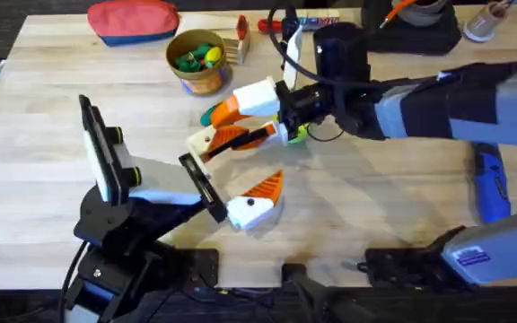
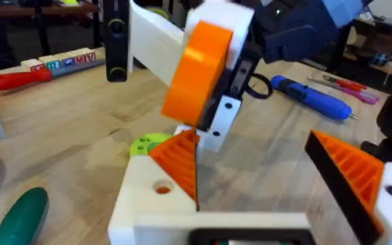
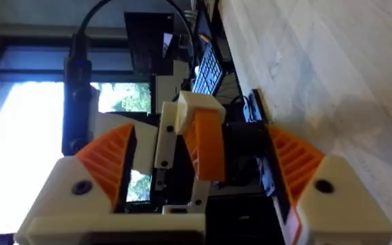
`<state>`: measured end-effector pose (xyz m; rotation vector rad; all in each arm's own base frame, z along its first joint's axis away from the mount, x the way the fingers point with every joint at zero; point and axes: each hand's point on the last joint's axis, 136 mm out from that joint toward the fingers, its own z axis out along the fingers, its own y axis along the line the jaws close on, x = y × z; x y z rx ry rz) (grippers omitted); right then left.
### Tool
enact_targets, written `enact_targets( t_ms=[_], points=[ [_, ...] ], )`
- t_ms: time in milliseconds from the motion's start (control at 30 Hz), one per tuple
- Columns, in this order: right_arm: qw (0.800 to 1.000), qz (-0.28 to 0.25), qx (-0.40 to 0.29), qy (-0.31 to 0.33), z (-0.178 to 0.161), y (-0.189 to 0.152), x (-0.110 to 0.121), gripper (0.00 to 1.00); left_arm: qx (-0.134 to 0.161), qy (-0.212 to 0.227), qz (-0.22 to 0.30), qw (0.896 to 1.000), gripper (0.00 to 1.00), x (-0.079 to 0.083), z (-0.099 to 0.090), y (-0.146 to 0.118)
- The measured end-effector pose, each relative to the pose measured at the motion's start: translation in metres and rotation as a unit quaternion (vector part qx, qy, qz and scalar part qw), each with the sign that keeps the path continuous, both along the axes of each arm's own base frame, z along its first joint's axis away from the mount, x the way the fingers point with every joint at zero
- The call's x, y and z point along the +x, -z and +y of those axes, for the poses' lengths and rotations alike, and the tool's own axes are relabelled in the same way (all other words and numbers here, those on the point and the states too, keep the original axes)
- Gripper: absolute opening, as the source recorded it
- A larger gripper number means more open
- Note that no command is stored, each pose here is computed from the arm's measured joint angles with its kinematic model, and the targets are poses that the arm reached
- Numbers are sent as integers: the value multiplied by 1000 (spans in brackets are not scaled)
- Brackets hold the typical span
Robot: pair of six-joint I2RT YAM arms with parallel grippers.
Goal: Pick up the gripper from the table and insert it into the empty holder that is missing its gripper. Then pick up a screw, insert it into the mounting hole, and use the screwdriver to tighten it. Finally, clean up the table by picking up the vegetable and placing it into the bucket.
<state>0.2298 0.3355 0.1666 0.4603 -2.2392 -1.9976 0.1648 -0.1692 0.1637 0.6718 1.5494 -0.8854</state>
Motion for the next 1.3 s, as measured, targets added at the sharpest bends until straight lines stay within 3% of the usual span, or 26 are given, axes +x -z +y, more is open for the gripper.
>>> enact_targets(
  t_ms=[200, 300, 333, 367, 500, 533, 733, 900, 933, 1100, 1300],
  points=[
    [1000, -9, 6, 21, -14, -1, 17, 991, 0, 2, 0, 1000, 987, -1, 0, 0],
    [998, -42, 17, 44, -25, -5, 34, 991, 0, 2, 0, 1000, 986, -1, 0, 0],
    [997, -55, 20, 55, -30, -7, 42, 991, 0, 2, -1, 1000, 987, -1, 0, 0],
    [990, -96, 23, 99, -48, -13, 72, 992, 0, 2, -3, 1000, 986, -1, 0, -1],
    [974, -158, 20, 159, -72, -28, 114, 992, -5, 3, -18, 1000, 986, -1, -1, -7],
    [961, -194, 11, 196, -92, -37, 140, 992, -5, 4, -18, 1000, 986, -1, -1, -7],
    [948, -210, -36, 234, -123, -34, 167, 993, -5, 4, -18, 1000, 986, -1, -1, -7],
    [941, -205, -134, 234, -143, -12, 157, 993, -5, 4, -17, 1000, 989, -1, -1, -7],
    [923, -247, -204, 211, -154, -11, 142, 993, -4, 4, -16, 1000, 980, -1, -1, -6],
    [880, -337, -296, 158, -166, -18, 120, 993, -3, 4, -13, 1000, 904, -1, -1, -5],
    [849, -354, -389, 45, -160, 17, 80, 993, 2, 5, -2, 1000, 944, -1, -1, 0]
  ],
)
